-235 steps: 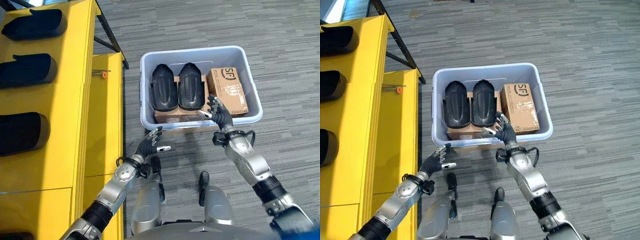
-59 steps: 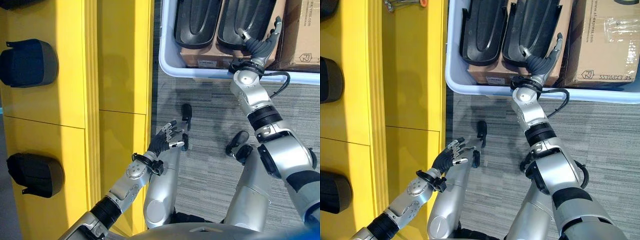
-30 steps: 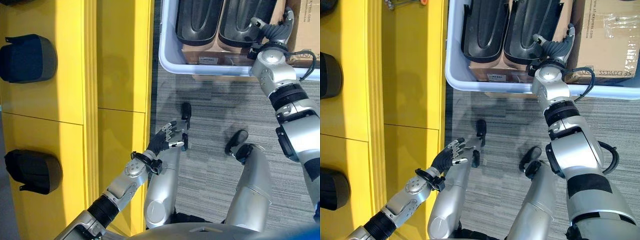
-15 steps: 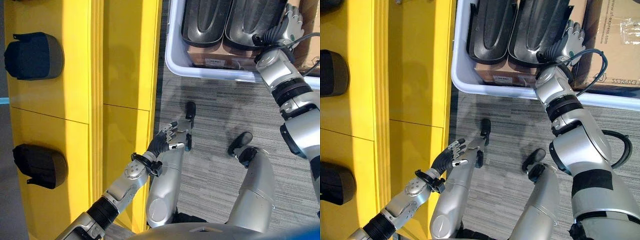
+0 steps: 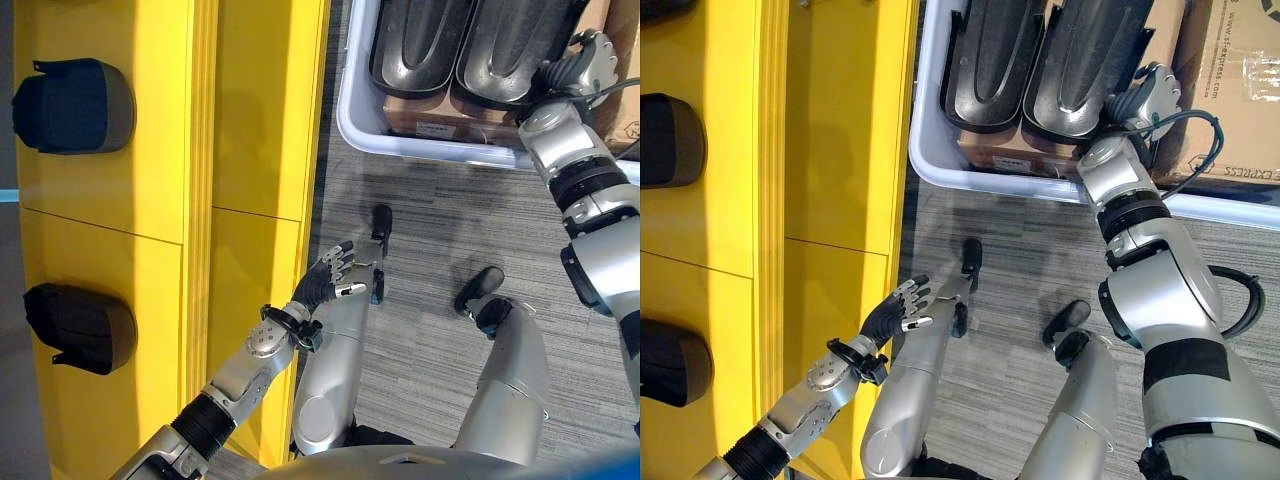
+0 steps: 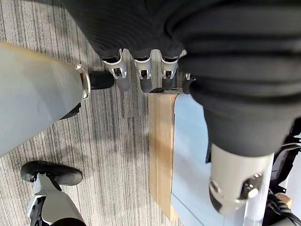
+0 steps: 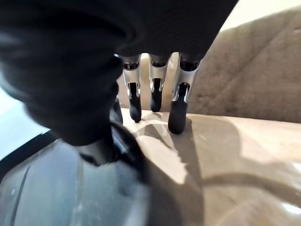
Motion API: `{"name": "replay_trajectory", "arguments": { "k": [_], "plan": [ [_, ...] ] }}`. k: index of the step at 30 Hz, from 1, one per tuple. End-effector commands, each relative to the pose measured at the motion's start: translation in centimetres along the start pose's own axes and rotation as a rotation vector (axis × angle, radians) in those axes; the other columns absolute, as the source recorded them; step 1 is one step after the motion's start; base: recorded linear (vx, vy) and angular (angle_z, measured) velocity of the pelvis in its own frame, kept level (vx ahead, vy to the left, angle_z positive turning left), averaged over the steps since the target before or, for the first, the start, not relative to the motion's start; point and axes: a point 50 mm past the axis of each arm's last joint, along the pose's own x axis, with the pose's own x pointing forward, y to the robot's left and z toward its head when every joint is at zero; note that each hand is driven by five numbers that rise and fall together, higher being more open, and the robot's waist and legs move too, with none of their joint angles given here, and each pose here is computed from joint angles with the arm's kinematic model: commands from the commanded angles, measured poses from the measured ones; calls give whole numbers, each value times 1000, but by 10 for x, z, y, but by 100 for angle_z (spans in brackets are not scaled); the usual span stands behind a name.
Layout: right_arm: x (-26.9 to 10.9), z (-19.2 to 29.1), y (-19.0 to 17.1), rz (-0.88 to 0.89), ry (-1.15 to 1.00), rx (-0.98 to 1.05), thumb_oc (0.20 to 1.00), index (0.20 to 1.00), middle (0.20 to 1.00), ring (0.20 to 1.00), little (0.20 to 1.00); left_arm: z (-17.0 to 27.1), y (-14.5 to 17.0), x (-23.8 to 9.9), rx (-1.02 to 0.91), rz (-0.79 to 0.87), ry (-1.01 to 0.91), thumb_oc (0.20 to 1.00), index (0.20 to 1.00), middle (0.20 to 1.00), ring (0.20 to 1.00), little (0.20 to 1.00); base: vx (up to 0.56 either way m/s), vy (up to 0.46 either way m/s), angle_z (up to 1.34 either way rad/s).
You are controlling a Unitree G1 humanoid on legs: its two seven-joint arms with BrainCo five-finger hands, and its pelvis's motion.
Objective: Move parts from the plastic box to the shelf.
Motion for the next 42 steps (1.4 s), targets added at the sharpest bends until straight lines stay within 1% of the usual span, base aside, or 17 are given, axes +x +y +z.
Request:
{"name": "replay_trajectory", "arguments": {
  "k": [1, 5, 9, 15, 20, 21, 22, 23, 24, 26, 33, 38, 40, 42],
  "plan": [
    [-19, -16, 32, 190, 69, 69, 200, 200, 200, 200, 200, 14, -6, 1, 12, -46, -54, 1000, 1000, 1000, 1000, 1000, 0, 0, 0],
    [-19, -21, 32, 192, 99, 96, 200, 200, 200, 200, 200, 14, -6, 1, 9, -39, -54, 1000, 1000, 1000, 1000, 1000, 0, 0, 0],
    [-16, -28, 29, 167, 123, 59, 200, 200, 200, 200, 200, 14, -4, 0, 8, -37, -56, 1000, 1000, 1000, 1000, 1000, 0, 0, 0],
    [-11, -25, 21, 132, 107, 69, 200, 200, 200, 200, 200, 15, -4, -1, 9, -40, -60, 1000, 1000, 1000, 1000, 1000, 0, 0, 0],
    [-13, -5, 18, 72, 18, 249, 200, 200, 200, 200, 200, 15, -5, -3, 22, -43, -57, 1000, 1000, 1000, 1000, 1000, -6, -3, -2],
    [-15, 3, 17, 36, -8, 339, 200, 200, 200, 200, 200, 14, -5, -4, 24, -43, -59, 1000, 1000, 1000, 1000, 1000, 0, 0, 0],
    [-19, 10, 15, -9, -4, 504, 200, 200, 200, 200, 200, 14, -3, -5, 29, -38, -60, 1000, 1000, 1000, 1000, 1000, -28, -28, -4],
    [-20, 10, 15, -10, -1, 510, 200, 200, 200, 200, 200, 14, -3, -5, 31, -39, -60, 1000, 1000, 1000, 1000, 1000, -30, -52, -10],
    [-24, 10, 11, -73, -16, 637, 200, 200, 200, 200, 200, 13, -3, -6, 31, -31, -63, 1000, 1000, 1000, 1000, 1000, -15, -32, -19],
    [-28, 13, 6, -103, -59, 708, 200, 200, 200, 200, 200, 12, -3, -6, 29, -22, -66, 1000, 1000, 1000, 1000, 1000, -8, -15, -27],
    [-35, 25, -3, -118, -124, 833, 200, 200, 200, 200, 200, 6, 1, -4, 12, 0, -52, 1000, 1000, 1000, 1000, 1000, 17, -7, -17],
    [-35, 30, -6, -88, -133, 862, 200, 200, 200, 200, 200, 1, 5, -5, 11, 9, -37, 1000, 1000, 1000, 1000, 1000, 3, -8, -8],
    [-34, 31, -9, -52, -161, 875, 200, 200, 200, 200, 200, 0, 6, -7, 20, 3, -32, 1000, 1000, 1000, 1000, 1000, -19, 10, 6],
    [-36, 33, -4, 37, -135, 942, 200, 200, 200, 200, 200, -2, 9, -8, 23, 3, -19, 1000, 1000, 1000, 1000, 1000, 14, 19, 8]
  ]
}}
